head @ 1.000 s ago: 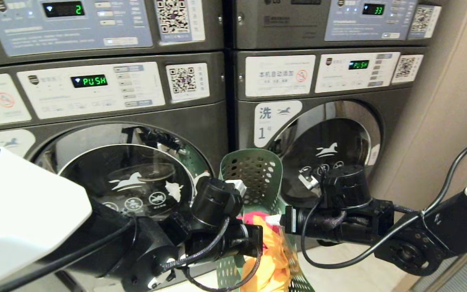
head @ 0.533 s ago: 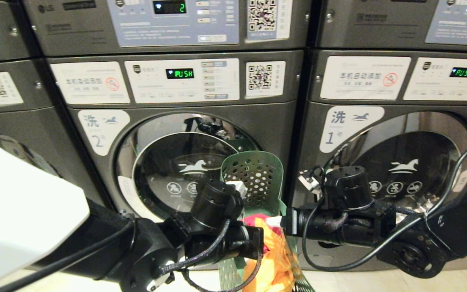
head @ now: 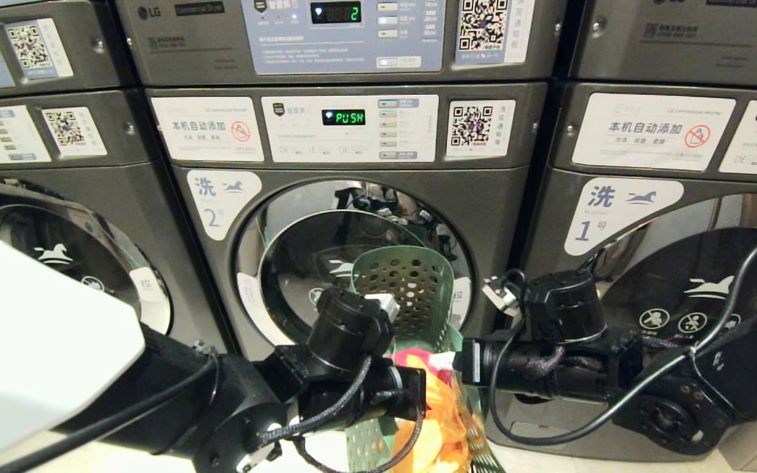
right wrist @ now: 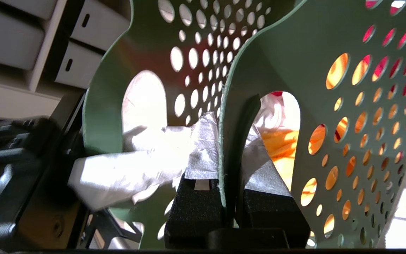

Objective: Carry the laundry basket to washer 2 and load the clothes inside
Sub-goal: Pick up the clothes basket and put it beside the washing machine

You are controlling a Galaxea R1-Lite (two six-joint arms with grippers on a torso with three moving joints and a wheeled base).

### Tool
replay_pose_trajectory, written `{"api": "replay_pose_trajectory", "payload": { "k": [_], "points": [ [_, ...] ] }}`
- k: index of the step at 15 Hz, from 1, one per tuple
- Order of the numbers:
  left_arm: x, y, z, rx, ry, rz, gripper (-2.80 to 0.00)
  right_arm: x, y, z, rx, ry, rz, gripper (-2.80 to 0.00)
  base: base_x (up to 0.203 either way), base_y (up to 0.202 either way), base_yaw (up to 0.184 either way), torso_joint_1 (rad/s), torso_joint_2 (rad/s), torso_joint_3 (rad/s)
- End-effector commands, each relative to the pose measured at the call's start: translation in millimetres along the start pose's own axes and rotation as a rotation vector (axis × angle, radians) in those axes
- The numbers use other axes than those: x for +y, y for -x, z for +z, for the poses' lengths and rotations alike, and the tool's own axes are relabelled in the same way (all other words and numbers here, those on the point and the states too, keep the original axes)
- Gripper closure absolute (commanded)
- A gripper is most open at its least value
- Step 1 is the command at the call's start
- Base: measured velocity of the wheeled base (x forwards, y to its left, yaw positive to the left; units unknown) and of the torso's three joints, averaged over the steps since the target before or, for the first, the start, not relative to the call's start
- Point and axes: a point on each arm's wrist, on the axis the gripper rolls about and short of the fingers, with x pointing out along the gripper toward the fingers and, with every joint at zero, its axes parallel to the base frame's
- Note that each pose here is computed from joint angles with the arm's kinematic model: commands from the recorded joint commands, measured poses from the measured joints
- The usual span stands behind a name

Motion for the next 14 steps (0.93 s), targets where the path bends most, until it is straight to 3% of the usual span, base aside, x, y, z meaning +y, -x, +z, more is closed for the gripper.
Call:
{"api": "replay_pose_trajectory", "payload": {
  "k": [1, 3, 11, 14],
  "points": [
    [0.2, -2.2, -0.6, 0.003, 0.002, 0.0, 0.0, -0.2, -0.2, 0.1, 0.0, -0.003, 0.002, 0.0, 0.0, 0.0, 0.0, 0.0, 0.0, 0.0],
    [0.5, -2.6, -1.1, 0.005, 0.002, 0.001, 0.0, -0.5, -0.6, -0.1, 0.001, -0.004, 0.001, 0.0, -0.047, 0.0, 0.002, 0.007, 0.0, 0.0],
    [1.8, -7.0, -3.4, 0.015, 0.003, 0.007, 0.0, -1.6, -1.5, -0.3, 0.002, -0.007, -0.002, 0.0, -0.189, 0.0, 0.001, 0.003, 0.0, 0.002],
    [1.4, -12.1, -2.3, 0.012, 0.003, 0.004, 0.0, -5.7, 0.0, 3.0, -0.017, -0.011, -0.024, 0.0, -0.033, 0.0, -0.001, 0.0, 0.0, -0.001]
  ]
}}
